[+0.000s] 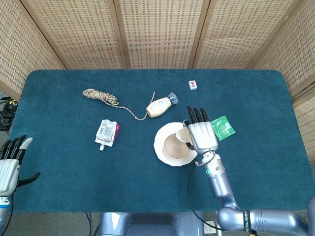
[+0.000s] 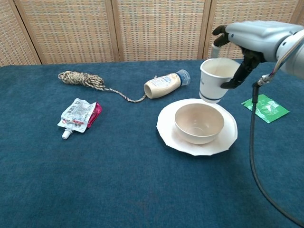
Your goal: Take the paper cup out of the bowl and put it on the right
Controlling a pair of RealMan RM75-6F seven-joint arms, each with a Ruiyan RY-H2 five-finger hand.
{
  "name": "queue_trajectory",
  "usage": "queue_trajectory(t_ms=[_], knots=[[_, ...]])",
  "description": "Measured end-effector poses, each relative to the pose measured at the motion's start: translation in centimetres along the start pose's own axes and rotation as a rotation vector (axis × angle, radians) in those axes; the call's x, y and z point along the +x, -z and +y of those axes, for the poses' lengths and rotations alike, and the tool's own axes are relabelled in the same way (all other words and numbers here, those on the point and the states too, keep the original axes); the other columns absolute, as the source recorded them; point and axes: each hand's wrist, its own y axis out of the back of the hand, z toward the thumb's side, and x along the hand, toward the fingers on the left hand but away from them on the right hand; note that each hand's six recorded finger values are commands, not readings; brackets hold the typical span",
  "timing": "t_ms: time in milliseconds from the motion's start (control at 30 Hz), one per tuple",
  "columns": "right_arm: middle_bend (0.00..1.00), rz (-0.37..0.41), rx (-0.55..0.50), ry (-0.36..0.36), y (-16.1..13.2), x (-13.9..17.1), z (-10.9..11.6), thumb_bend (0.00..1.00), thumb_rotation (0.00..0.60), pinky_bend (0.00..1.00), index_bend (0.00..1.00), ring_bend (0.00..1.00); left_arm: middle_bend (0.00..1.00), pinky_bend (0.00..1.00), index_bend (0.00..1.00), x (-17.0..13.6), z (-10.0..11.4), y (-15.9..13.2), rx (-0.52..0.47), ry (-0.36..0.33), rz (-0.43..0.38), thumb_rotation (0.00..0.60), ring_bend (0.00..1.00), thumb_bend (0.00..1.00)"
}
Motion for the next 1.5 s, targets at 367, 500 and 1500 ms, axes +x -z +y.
queue_trajectory(t_ms=[367, 500, 1500], knots=[[0.09, -0.192, 0.03, -0.046, 8.6, 0.0, -2.1, 0.4, 0.6, 0.1, 0.45, 0.0, 0.0, 0.0, 0.0, -0.3, -0.2, -0.5, 0.021, -0.003, -0.01, 0.6, 0.0, 0.03], [0.09, -0.242, 0.024, -0.074, 11.1, 0.2, -3.3, 0.4, 0.6, 0.1, 0.45, 0.0, 0.0, 0.0, 0.0, -0.2, -0.4, -0.6, 0.028, 0.002, -0.011, 0.6, 0.0, 0.03], [0.0, -0.332, 0.068, -0.085, 15.3, 4.4, -5.4, 0.22, 0.6, 0.0, 0.05, 0.0, 0.0, 0.0, 0.0, -0.3, -0.2, -0.4, 0.029, 0.0, -0.011, 0.6, 0.0, 0.03]])
